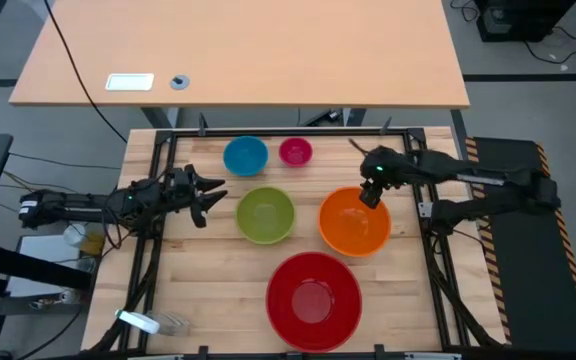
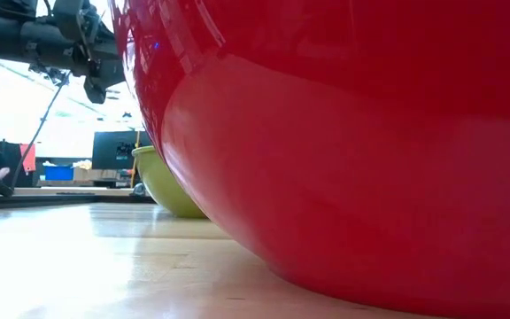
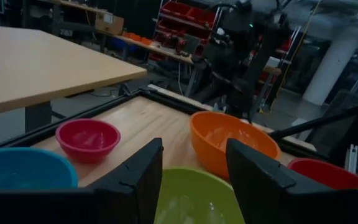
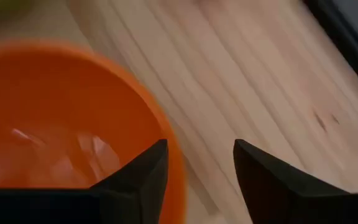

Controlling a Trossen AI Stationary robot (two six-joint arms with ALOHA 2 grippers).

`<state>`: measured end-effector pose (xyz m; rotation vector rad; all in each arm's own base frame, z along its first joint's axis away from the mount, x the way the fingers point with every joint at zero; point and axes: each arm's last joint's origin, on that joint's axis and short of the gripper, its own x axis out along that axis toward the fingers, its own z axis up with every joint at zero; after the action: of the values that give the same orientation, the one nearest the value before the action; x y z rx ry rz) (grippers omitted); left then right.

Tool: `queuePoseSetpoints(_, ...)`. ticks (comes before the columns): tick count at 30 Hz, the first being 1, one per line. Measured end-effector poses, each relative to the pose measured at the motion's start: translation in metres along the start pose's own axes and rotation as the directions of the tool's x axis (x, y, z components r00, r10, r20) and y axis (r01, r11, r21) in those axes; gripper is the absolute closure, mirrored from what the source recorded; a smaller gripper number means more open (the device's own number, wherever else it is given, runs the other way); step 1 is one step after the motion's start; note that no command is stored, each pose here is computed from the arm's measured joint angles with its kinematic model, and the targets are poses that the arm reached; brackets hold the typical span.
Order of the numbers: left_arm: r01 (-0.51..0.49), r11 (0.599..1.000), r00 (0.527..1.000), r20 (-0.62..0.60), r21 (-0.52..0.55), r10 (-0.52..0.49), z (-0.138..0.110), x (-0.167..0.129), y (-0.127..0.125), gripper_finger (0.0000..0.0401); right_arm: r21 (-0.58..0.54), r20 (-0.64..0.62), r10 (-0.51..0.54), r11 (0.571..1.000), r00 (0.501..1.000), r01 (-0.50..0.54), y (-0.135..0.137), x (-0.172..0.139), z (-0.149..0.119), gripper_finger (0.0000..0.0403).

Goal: Nest bowls inside each other
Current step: Stack the orange bowl on top of the red bowl

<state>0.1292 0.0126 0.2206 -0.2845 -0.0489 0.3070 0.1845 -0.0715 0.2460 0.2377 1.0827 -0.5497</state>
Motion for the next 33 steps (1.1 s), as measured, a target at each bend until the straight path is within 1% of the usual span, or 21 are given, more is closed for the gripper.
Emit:
queuePoseSetpoints(2,-0.001,1.000,1.000,-0.004,0.002,0.001,-0.001,0.001,0.000,0.0223,-0.032,-0.082,0.012,0.999,0.997,-0.015,-0.002,0.006,0.008,0.0189)
queuePoseSetpoints(4,0.002,1.000,1.000,-0.001,0.001,-0.002,0.000,0.002,-0.001,0.0223,-0.052,-0.148,0.066,0.996,0.987,-0.075,-0.003,0.015,0.013,0.0175)
queuePoseSetpoints(8,0.003,1.000,1.000,-0.002,0.001,-0.003,0.000,0.001,-0.001,0.0223,-0.069,-0.244,0.140,0.985,0.960,-0.161,-0.001,0.035,0.017,0.0167)
queuePoseSetpoints(12,0.003,1.000,1.000,-0.001,-0.013,-0.003,0.000,0.001,-0.001,0.0223,-0.088,-0.335,0.107,0.986,0.936,-0.145,0.001,0.057,0.016,0.0180)
queuePoseSetpoints(14,0.003,1.000,1.000,-0.001,-0.014,-0.003,0.000,0.001,-0.001,0.0223,-0.100,-0.367,0.083,0.987,0.927,-0.128,0.001,0.066,0.016,0.0195)
queuePoseSetpoints(17,0.003,1.000,1.000,-0.001,-0.014,-0.003,0.000,0.001,-0.001,0.0223,-0.098,-0.391,0.079,0.987,0.917,-0.127,0.003,0.075,0.016,0.0227)
queuePoseSetpoints(22,0.003,1.000,1.000,-0.002,-0.014,-0.003,0.000,0.001,-0.001,0.0223,-0.088,-0.407,0.079,0.988,0.910,-0.125,0.003,0.083,0.016,0.0302)
queuePoseSetpoints(25,0.003,1.000,1.000,-0.002,-0.014,-0.003,0.000,0.001,-0.001,0.0223,-0.040,-0.412,0.136,0.985,0.901,-0.167,0.003,0.083,0.017,0.0348)
queuePoseSetpoints(27,0.003,1.000,1.000,-0.002,-0.014,-0.003,0.000,0.001,-0.001,0.0223,0.004,-0.397,0.190,0.979,0.898,-0.206,0.002,0.082,0.018,0.0371)
queuePoseSetpoints(30,0.003,1.000,1.000,-0.002,-0.014,-0.003,0.000,0.001,-0.001,0.0223,0.041,-0.367,0.213,0.976,0.905,-0.213,-0.003,0.077,0.020,0.0385)
queuePoseSetpoints(33,0.003,1.000,1.000,-0.002,-0.014,-0.003,0.000,0.001,-0.001,0.0223,0.046,-0.331,0.195,0.981,0.923,-0.190,-0.008,0.069,0.021,0.0385)
